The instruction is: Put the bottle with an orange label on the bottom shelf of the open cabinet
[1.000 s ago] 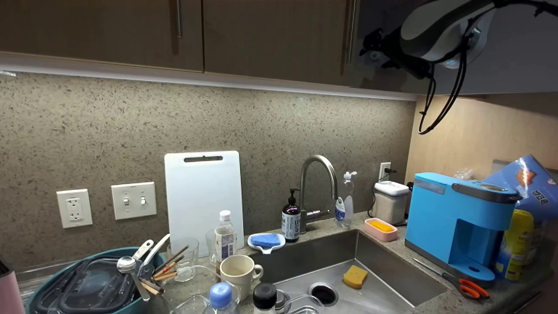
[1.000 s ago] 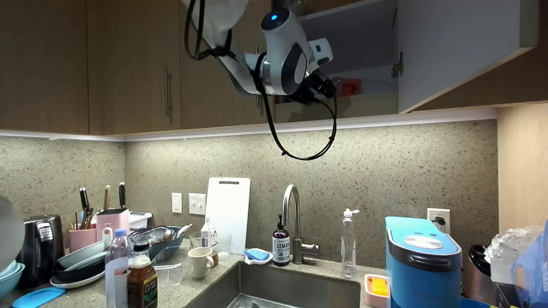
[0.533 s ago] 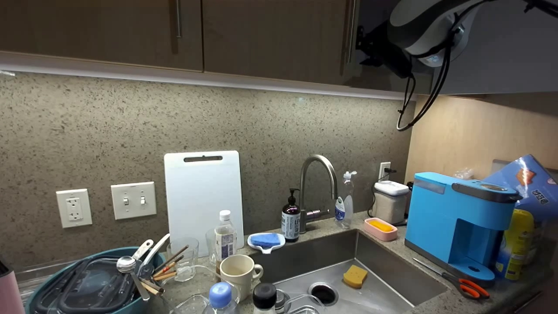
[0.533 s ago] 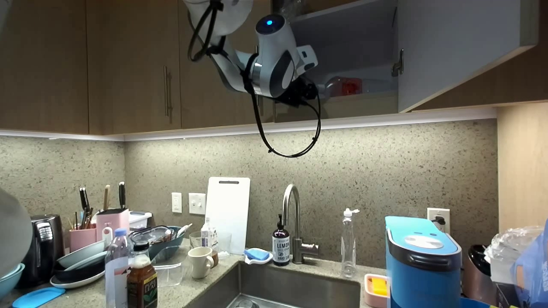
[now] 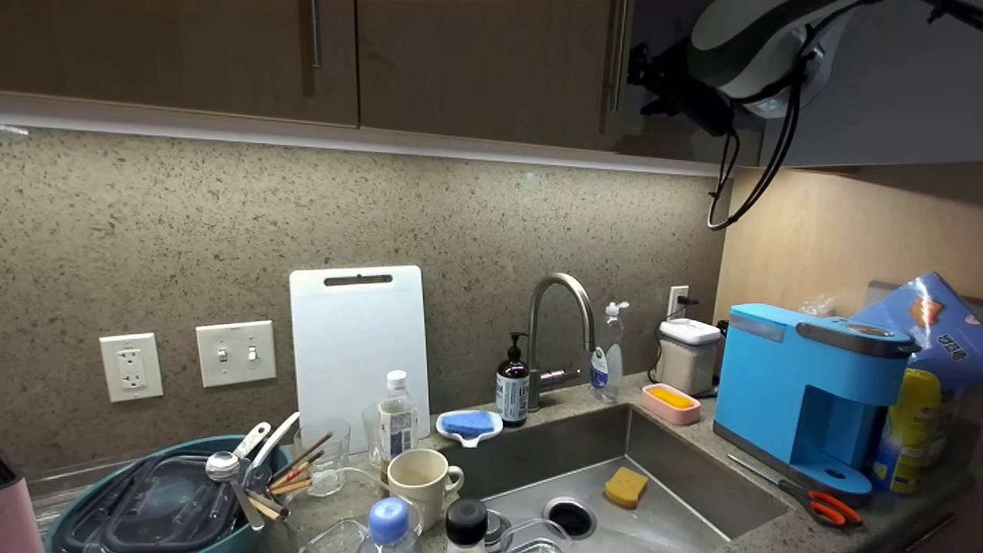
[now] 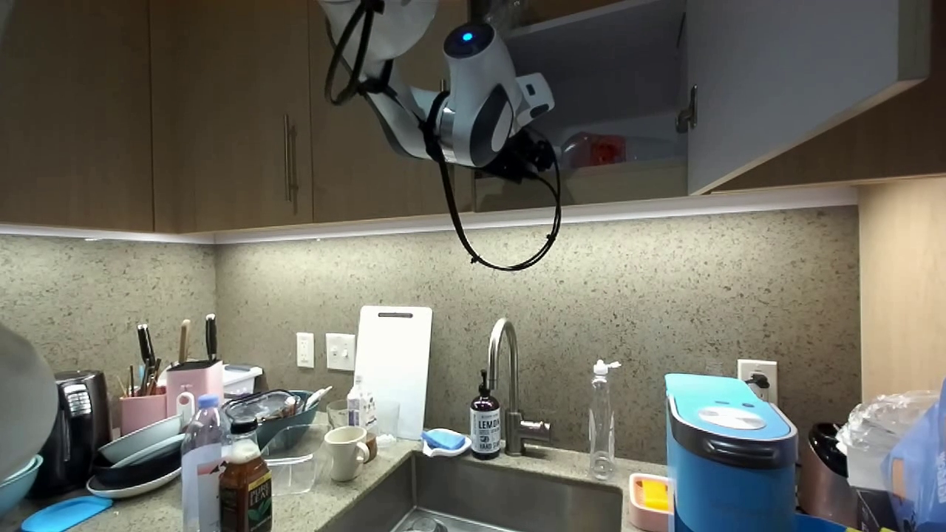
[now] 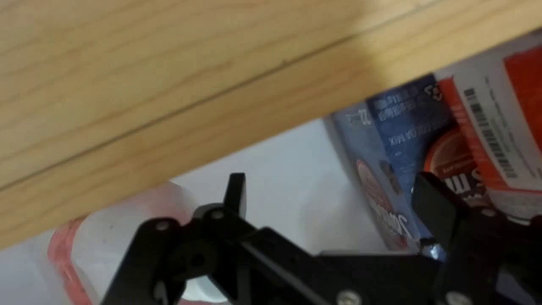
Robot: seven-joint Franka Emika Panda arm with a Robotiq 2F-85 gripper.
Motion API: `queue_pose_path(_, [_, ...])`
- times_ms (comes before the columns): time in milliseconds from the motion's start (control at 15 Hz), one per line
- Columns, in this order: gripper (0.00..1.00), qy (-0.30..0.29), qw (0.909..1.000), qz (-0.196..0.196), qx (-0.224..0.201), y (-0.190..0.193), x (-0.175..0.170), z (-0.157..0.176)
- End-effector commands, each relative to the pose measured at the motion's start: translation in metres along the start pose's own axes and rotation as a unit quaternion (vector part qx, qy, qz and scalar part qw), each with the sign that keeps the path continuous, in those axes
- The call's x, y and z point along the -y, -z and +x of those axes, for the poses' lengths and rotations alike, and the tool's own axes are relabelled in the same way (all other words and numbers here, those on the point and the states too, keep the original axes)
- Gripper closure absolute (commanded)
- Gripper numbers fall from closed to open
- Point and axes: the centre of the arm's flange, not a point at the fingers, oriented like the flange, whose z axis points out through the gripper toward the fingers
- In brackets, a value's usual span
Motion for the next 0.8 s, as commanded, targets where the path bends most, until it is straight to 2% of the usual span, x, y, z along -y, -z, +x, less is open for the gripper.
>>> queue_pose_path(0, [0.00, -0.020, 0.9983, -0.043, -0.035, 0.049, 0.025, 0.010])
queue_pose_path(133, [0.00, -0.032, 0.9969, -0.046, -0.055, 0.069, 0.040, 0.019])
queue_pose_path(200, [0.00, -0.044, 0.9943, -0.062, -0.075, 0.090, 0.032, 0.030])
queue_pose_path(400, [0.00, -0.062, 0.9898, -0.082, -0.099, 0.110, 0.046, 0.042])
queue_pose_path(467, [0.00, -0.059, 0.9906, -0.075, -0.098, 0.128, 0.035, 0.056])
queue_pose_path(533, [0.00, -0.062, 0.9893, -0.080, -0.104, 0.131, 0.035, 0.059])
queue_pose_path(600, [0.00, -0.056, 0.9910, -0.067, -0.102, 0.088, 0.049, 0.059])
queue_pose_path(733, [0.00, -0.058, 0.9892, -0.076, -0.111, 0.098, 0.046, 0.067])
